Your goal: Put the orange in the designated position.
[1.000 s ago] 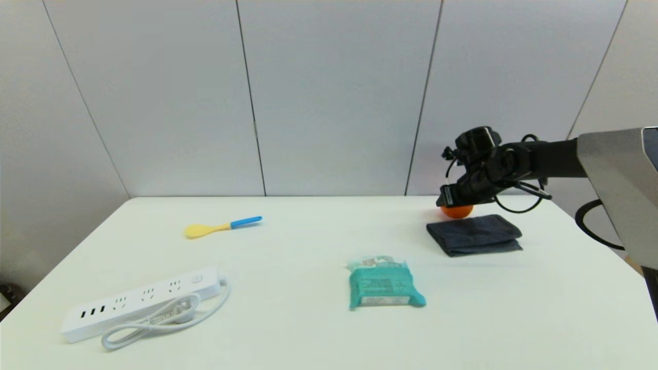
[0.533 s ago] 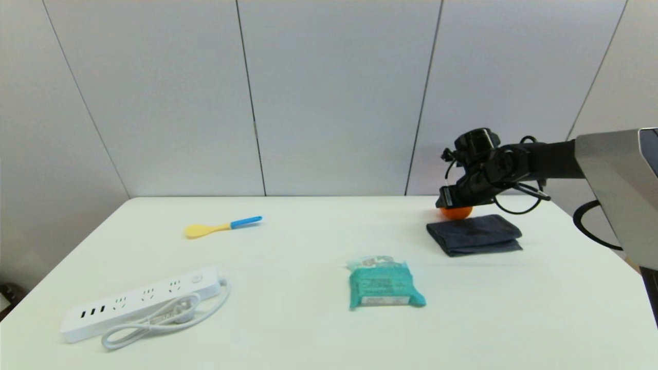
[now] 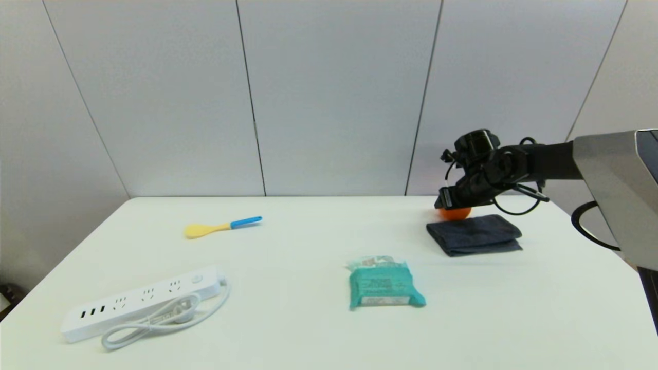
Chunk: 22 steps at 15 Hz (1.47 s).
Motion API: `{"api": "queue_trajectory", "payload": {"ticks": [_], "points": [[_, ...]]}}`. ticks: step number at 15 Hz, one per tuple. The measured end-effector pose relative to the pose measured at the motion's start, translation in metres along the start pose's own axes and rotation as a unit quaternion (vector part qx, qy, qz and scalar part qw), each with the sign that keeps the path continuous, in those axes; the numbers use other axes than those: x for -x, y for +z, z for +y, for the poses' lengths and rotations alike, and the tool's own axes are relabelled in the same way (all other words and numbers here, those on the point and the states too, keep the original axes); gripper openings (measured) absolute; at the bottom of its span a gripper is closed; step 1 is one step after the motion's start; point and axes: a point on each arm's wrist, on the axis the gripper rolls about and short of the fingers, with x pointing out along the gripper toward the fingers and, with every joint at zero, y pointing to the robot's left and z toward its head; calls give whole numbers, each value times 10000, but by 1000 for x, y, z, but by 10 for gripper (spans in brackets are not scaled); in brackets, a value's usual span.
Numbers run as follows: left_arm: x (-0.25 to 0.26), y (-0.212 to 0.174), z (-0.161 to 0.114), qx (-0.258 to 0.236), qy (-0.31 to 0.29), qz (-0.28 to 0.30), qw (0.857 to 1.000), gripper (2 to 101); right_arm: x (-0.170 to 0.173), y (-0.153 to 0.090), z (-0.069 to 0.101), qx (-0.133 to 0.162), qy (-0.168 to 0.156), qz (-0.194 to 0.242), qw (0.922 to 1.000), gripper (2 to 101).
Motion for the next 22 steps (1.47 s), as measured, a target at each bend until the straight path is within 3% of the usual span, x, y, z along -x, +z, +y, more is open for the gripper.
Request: {"api": "queue_trajectory", "payload": {"ticks": [10,18,22], "points": [[0,0,0,0,2,0,10000,979,19,8,-3,-27,-15,-187,9998,911],[0,0,0,2,2,0,10000,979,72,17,-21,-170,-150,-577,9981,955],[0,0,0,0,0,0,10000,979,125,11,-28,-272,-194,-818,9961,965]]}}
